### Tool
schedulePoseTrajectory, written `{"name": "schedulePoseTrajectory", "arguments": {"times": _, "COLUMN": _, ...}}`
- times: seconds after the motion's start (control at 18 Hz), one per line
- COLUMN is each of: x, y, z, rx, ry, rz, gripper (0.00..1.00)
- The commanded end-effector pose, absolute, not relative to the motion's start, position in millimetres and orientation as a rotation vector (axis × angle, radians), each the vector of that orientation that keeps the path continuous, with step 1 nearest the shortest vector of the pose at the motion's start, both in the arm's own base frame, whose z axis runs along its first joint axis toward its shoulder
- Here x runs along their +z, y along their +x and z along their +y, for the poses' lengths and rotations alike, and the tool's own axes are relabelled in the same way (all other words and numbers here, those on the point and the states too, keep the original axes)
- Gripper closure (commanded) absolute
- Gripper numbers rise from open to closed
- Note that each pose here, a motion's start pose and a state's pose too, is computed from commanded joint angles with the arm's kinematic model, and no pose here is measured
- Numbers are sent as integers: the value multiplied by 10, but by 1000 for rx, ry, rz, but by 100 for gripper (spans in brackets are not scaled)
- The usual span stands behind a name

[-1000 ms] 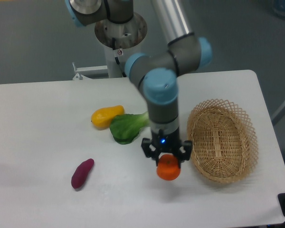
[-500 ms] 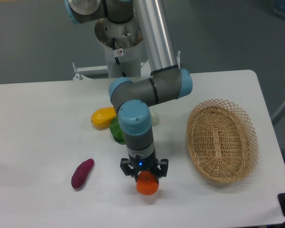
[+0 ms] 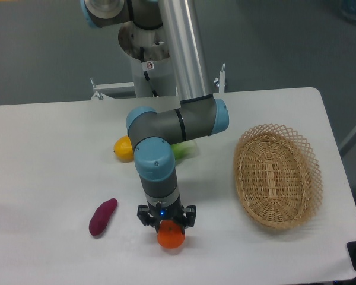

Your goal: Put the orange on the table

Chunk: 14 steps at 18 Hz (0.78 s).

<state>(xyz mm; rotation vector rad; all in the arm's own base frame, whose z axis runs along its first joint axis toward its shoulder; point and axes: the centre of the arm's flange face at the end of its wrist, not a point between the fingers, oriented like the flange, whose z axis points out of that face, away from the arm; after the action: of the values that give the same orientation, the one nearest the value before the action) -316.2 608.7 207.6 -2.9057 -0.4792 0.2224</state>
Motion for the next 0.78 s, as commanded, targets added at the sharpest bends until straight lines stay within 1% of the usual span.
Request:
{"name": "schedulePoseTrajectory", "arguments": {"times": 0.11, "x": 2089, "y": -3169, "z": 6093, "rx": 227, "ry": -2904, "rz": -475, "gripper": 29}}
{"name": "schedulePoseTrajectory", "arguments": {"times": 0.17, "x": 2102, "y": -3176, "z": 6100, "rx": 231, "ry": -2902, "rz": -475, "gripper": 22}}
{"name": "schedulePoseTrajectory", "arguments": {"times": 0.22, "x": 2126, "y": -3184, "z": 6104, "rx": 238, "ry": -2900, "rz": -471, "gripper": 4}}
{"name": "schedulePoseTrajectory", "arguments": {"times": 0.28, "x": 2127, "y": -3193, "z": 6097, "rx": 255, "ry": -2905, "rz": -469, "gripper": 0}}
{"name": "schedulePoseTrajectory", "arguments": {"times": 0.78, "x": 2211, "y": -3219, "z": 6055, "rx": 280, "ry": -2905, "rz": -475, "gripper": 0}}
